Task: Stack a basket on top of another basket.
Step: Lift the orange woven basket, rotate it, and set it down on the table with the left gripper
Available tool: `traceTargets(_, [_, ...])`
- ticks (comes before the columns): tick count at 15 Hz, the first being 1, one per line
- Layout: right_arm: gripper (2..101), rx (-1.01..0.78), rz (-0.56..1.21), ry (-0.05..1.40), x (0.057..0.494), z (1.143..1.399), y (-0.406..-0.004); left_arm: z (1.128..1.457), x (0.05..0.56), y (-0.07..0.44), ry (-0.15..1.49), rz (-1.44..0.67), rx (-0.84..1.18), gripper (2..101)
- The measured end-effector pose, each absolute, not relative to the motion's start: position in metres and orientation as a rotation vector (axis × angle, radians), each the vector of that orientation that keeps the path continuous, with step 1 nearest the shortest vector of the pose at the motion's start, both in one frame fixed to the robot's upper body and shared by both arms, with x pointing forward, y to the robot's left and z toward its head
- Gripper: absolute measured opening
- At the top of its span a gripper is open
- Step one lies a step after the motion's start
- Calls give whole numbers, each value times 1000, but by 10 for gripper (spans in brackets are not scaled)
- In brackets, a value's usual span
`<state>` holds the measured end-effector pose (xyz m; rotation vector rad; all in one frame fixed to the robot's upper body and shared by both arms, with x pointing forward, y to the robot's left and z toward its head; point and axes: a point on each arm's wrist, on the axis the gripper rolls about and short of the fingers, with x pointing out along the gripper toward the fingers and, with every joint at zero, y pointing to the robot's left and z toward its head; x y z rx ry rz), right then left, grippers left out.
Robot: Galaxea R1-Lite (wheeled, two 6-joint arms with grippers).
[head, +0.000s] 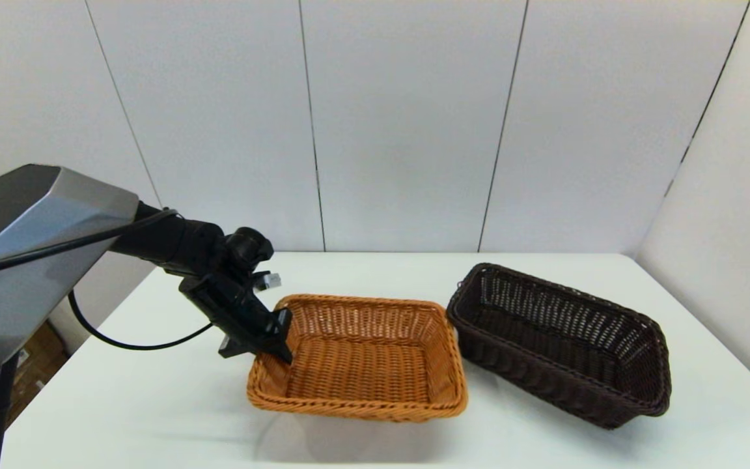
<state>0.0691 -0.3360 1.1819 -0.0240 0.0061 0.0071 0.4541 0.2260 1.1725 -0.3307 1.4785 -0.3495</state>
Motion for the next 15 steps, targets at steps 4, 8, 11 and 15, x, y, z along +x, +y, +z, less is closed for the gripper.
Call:
traceTargets(4, [980, -24, 7, 6, 69, 1182, -336, 1172, 454, 226, 1481, -348, -332, 404])
traceTargets(8, [980, -24, 7, 6, 69, 1182, -336, 1173, 454, 226, 1471, -346, -340, 635])
traceTargets(11, [980, -24, 7, 6, 69, 1182, -336, 1194, 450, 235, 1422, -325, -378, 745])
traceTargets(15, [980, -24, 7, 6, 69, 1182, -336, 1266, 418, 254, 1234, -335, -370, 835])
